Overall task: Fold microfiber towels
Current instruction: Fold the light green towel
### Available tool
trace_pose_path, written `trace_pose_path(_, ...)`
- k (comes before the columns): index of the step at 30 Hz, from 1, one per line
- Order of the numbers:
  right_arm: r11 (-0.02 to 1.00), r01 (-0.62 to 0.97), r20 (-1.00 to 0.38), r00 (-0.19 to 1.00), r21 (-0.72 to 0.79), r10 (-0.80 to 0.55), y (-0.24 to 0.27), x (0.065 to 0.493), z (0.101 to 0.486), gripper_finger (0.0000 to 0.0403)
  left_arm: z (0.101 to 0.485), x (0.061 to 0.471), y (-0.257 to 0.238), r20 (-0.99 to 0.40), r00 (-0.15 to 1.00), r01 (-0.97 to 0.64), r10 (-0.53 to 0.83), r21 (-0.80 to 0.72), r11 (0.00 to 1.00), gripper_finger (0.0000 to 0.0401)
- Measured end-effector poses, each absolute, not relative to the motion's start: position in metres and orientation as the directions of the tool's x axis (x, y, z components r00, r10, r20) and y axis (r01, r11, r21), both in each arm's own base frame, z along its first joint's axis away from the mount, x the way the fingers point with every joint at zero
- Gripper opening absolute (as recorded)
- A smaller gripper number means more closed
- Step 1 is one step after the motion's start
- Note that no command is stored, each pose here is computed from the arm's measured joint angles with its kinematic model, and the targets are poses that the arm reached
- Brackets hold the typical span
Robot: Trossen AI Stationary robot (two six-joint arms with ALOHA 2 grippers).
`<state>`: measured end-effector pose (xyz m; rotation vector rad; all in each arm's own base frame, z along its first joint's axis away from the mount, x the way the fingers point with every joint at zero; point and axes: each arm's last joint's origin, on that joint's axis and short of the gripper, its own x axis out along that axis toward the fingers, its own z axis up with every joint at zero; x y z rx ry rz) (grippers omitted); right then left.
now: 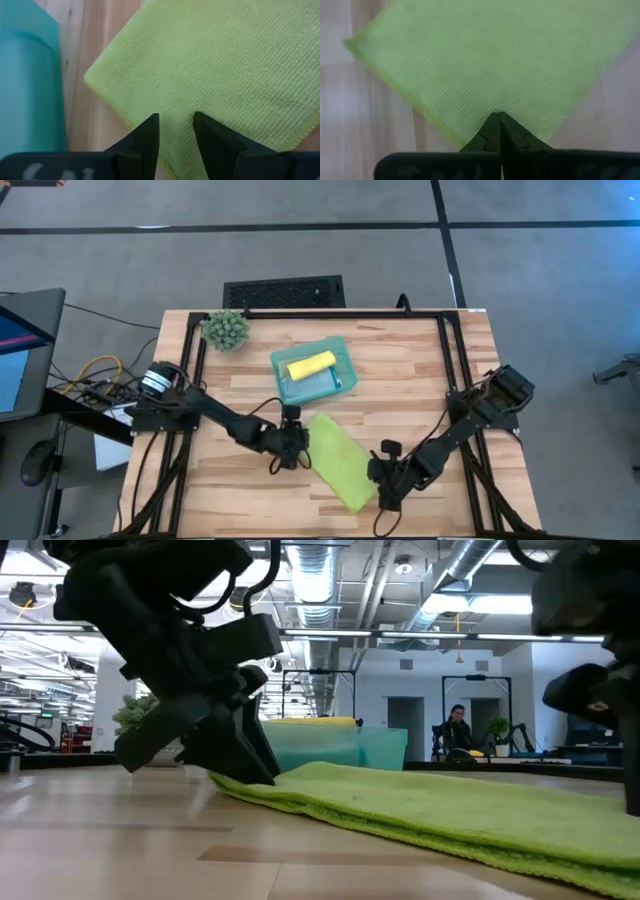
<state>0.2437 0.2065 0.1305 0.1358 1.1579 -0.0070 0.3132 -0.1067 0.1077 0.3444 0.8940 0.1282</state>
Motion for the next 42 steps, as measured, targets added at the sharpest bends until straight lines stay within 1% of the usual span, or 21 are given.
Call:
trace_pose_path(2,0.990,0.035,-0.917,0.383,0.140,0.116,0.210,0.243,0.127,0.0007,0.105,0.313,-0.105,-0.737,0.614,0.026,0.283,0.378,0.925,0.0119)
trace_pose_path(3,0.986,0.016,-0.913,0.380,0.166,0.148,0.213,0.243,0.126,0.0007,0.105,0.313,-0.104,-0.725,0.612,0.012,0.316,0.408,0.913,0.0119)
trace_pose_path(6,0.983,-0.043,-0.903,0.390,0.180,0.182,0.220,0.241,0.127,0.0012,0.104,0.311,-0.100,-0.674,0.601,-0.053,0.430,0.503,0.863,0.0119)
trace_pose_path(8,0.980,-0.109,-0.868,0.456,0.164,0.196,0.227,0.241,0.132,0.0020,0.105,0.309,-0.101,-0.648,0.596,-0.063,0.474,0.550,0.833,0.0119)
trace_pose_path(11,0.978,-0.163,-0.757,0.620,0.132,0.206,0.236,0.247,0.147,0.0030,0.109,0.309,-0.107,-0.615,0.606,-0.074,0.505,0.588,0.805,0.0119)
trace_pose_path(13,0.981,-0.159,-0.724,0.663,0.109,0.188,0.233,0.254,0.150,0.0031,0.115,0.311,-0.114,-0.594,0.627,-0.076,0.504,0.598,0.798,0.0119)
trace_pose_path(16,0.989,-0.100,-0.709,0.689,0.112,0.150,0.218,0.270,0.148,0.0025,0.120,0.313,-0.122,-0.587,0.647,-0.043,0.487,0.609,0.792,0.0119)
trace_pose_path(18,0.995,-0.030,-0.716,0.692,0.094,0.089,0.202,0.281,0.145,0.0019,0.123,0.315,-0.126,-0.589,0.662,-0.021,0.464,0.604,0.797,0.0119)
trace_pose_path(20,0.994,0.036,-0.708,0.704,0.099,0.045,0.183,0.293,0.144,0.0014,0.122,0.314,-0.129,-0.620,0.663,0.021,0.420,0.576,0.817,0.0119)
trace_pose_path(23,0.987,0.135,-0.718,0.695,0.087,-0.032,0.151,0.304,0.137,0.0011,0.117,0.312,-0.131,-0.728,0.630,0.142,0.272,0.452,0.881,0.0119)
trace_pose_path(25,0.983,0.168,-0.729,0.681,0.073,-0.063,0.134,0.308,0.132,0.0013,0.112,0.315,-0.130,-0.755,0.621,0.165,0.213,0.391,0.906,0.0118)
trace_pose_path(26,0.983,0.165,-0.733,0.678,0.079,-0.055,0.129,0.309,0.130,0.0015,0.111,0.318,-0.130,-0.754,0.626,0.163,0.199,0.376,0.912,0.0118)
trace_pose_path(28,0.983,0.151,-0.753,0.657,0.106,-0.020,0.121,0.305,0.122,0.0018,0.105,0.322,-0.128,-0.729,0.643,0.127,0.233,0.403,0.907,0.0118)
trace_pose_path(31,0.975,0.164,-0.787,0.617,0.149,0.016,0.121,0.295,0.112,0.0018,0.103,0.322,-0.128,-0.710,0.650,0.128,0.271,0.454,0.882,0.0118)
trace_pose_path(36,0.957,0.198,-0.805,0.590,0.212,0.056,0.150,0.270,0.108,0.0006,0.105,0.317,-0.135,-0.641,0.664,0.104,0.385,0.589,0.801,0.0119)
trace_pose_path(39,0.961,0.127,-0.785,0.607,0.244,0.119,0.172,0.262,0.110,0.0009,0.108,0.316,-0.139,-0.586,0.674,0.080,0.450,0.663,0.744,0.0119)
trace_pose_path(42,0.976,0.078,-0.729,0.678,0.204,0.098,0.183,0.263,0.117,0.0018,0.113,0.319,-0.141,-0.571,0.688,0.063,0.448,0.662,0.747,0.0119)
